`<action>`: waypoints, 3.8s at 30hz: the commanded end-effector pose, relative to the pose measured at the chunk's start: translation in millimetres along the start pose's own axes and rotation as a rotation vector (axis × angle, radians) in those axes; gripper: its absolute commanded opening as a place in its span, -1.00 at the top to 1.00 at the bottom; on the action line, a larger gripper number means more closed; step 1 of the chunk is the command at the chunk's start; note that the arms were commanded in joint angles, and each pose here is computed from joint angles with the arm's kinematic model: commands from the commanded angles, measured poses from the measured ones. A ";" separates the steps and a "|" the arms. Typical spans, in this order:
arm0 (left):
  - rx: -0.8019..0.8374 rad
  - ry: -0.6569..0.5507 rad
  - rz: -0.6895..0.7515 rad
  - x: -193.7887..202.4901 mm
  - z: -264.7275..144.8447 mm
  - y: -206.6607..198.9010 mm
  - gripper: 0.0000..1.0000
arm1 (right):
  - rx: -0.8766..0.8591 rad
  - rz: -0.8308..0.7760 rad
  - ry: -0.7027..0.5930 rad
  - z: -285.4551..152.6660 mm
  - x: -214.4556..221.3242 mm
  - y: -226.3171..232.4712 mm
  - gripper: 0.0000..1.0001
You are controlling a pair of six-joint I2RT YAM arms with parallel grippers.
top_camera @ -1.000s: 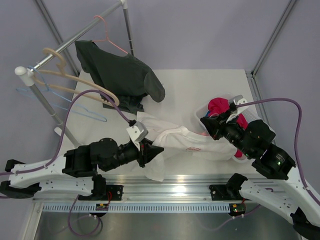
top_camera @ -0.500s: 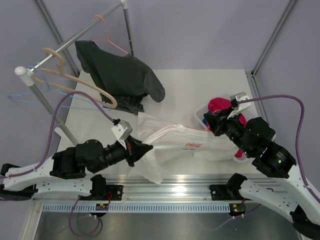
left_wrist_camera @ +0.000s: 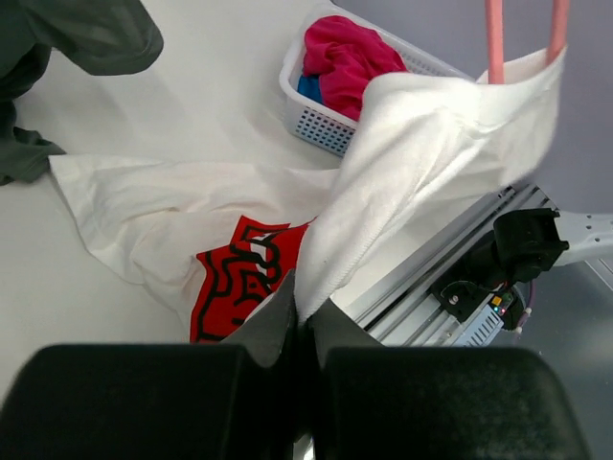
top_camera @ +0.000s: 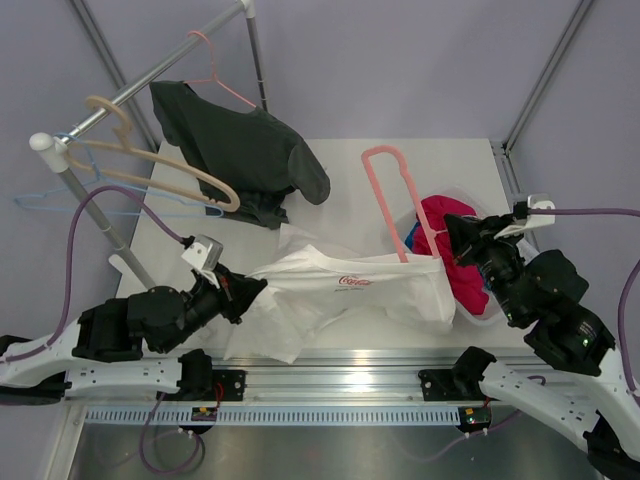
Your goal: Remove the t-shirt from the hanger
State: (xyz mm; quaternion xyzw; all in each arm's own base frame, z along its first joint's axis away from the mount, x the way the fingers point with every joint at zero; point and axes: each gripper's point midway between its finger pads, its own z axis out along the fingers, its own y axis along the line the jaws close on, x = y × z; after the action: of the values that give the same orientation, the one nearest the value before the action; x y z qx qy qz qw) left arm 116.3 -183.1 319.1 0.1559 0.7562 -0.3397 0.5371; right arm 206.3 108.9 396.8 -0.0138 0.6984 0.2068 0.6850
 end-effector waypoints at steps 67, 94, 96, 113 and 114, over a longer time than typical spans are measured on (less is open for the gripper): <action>-0.386 0.099 0.089 129.0 227.7 81.6 1.00 | -0.246 0.076 -0.577 119.1 -152.6 125.6 1.00; -0.259 0.142 0.118 157.8 245.2 61.8 -0.98 | -0.270 0.184 -0.750 122.8 -156.4 127.6 1.00; -0.200 0.108 0.106 141.1 238.3 47.7 -0.98 | -0.255 0.178 -0.742 118.7 -154.4 122.2 1.00; 0.168 -0.062 0.153 31.5 201.4 -74.0 -0.97 | -0.243 0.226 -0.706 98.8 -147.8 106.8 1.00; 0.184 -0.060 0.153 31.5 199.4 -78.5 -0.98 | -0.239 0.214 -0.703 99.8 -147.4 106.7 1.00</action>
State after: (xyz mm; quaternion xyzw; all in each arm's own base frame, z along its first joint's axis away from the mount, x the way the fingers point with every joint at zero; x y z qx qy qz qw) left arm 208.5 -367.9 261.5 0.2310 0.7122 -0.3447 0.5663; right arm 291.8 222.4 538.3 0.0188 0.4295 0.3408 0.8361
